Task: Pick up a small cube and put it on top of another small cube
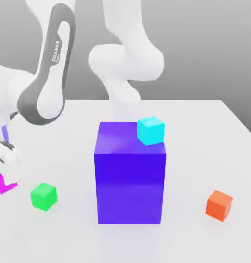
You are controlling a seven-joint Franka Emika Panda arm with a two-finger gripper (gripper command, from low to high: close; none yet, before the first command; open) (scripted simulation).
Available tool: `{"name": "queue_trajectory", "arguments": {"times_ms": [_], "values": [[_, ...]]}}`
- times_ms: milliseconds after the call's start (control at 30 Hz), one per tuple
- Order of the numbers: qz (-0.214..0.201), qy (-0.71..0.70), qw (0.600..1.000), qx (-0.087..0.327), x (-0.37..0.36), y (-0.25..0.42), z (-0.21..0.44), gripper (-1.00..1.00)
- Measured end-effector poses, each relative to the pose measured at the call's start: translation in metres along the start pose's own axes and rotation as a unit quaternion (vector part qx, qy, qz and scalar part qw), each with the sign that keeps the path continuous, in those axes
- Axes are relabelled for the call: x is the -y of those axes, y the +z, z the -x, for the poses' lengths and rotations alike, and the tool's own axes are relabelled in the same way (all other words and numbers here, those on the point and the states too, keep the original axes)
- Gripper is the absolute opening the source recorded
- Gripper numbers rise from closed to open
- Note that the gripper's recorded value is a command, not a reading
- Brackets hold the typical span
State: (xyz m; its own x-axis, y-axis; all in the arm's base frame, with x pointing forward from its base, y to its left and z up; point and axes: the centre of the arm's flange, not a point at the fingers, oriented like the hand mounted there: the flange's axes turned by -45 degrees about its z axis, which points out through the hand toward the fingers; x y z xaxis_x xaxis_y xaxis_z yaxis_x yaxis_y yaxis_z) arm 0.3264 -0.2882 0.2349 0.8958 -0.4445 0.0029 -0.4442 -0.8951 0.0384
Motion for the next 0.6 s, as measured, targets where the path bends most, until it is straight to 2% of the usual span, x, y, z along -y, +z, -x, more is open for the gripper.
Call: {"name": "queue_trajectory", "arguments": {"times_ms": [200, 533, 567, 600], "values": [[-0.017, -0.208, 0.978, -0.003, 0.035, -0.009, 0.044, -1.00], [-0.021, -0.229, 0.973, -0.004, 0.041, 0.047, 0.047, -1.00], [-0.020, -0.228, 0.974, -0.003, 0.041, 0.053, 0.048, 1.00], [-0.020, -0.228, 0.974, -0.003, 0.041, 0.053, 0.048, 1.00]]}}
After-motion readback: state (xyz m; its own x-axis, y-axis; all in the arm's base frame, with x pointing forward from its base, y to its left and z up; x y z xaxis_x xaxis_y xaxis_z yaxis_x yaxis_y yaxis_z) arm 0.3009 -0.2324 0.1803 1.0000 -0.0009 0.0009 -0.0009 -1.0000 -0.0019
